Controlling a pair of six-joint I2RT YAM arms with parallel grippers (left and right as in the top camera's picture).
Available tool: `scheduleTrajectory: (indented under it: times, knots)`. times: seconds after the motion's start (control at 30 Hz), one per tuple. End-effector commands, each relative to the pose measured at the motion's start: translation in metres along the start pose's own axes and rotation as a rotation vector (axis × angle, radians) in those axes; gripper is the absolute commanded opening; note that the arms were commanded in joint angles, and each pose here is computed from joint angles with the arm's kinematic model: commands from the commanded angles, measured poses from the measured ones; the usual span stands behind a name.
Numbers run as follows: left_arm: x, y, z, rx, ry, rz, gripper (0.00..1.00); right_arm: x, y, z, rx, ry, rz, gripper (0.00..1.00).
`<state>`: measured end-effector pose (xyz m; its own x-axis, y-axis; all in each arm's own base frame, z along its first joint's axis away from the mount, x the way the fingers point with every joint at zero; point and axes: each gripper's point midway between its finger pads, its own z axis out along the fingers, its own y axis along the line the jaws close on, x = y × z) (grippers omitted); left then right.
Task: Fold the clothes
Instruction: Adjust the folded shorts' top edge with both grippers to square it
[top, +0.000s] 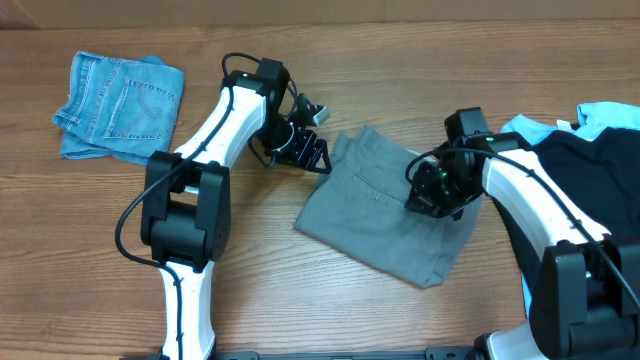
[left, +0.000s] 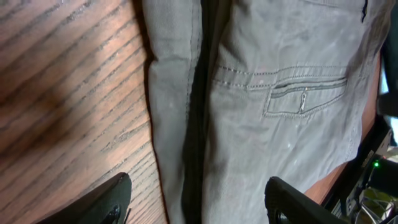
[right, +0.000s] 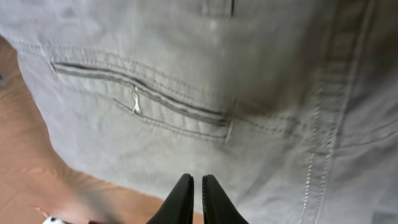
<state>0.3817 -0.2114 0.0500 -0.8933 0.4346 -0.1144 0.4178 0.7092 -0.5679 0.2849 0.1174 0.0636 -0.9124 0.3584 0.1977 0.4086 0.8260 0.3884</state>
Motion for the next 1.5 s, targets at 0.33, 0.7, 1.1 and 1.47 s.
scheduleTrajectory:
  times: [0.33, 0.7, 1.1, 1.47]
  knots:
    - [0.001, 0.006, 0.004, -0.017, 0.01, -0.021, 0.75, 0.021, 0.006, 0.002, -0.04, 0.088, -0.014, 0.1]
    - [0.009, 0.021, 0.003, -0.106, 0.047, -0.062, 0.72, 0.025, 0.013, 0.001, -0.079, 0.112, -0.013, 0.14]
    - [0.009, 0.029, 0.002, -0.154, 0.048, -0.059, 0.84, 0.026, 0.001, 0.014, 0.107, 0.033, -0.015, 0.14]
    - [0.007, 0.027, 0.002, -0.143, 0.037, -0.122, 0.85, 0.022, -0.045, 0.047, 0.252, -0.007, 0.066, 0.08]
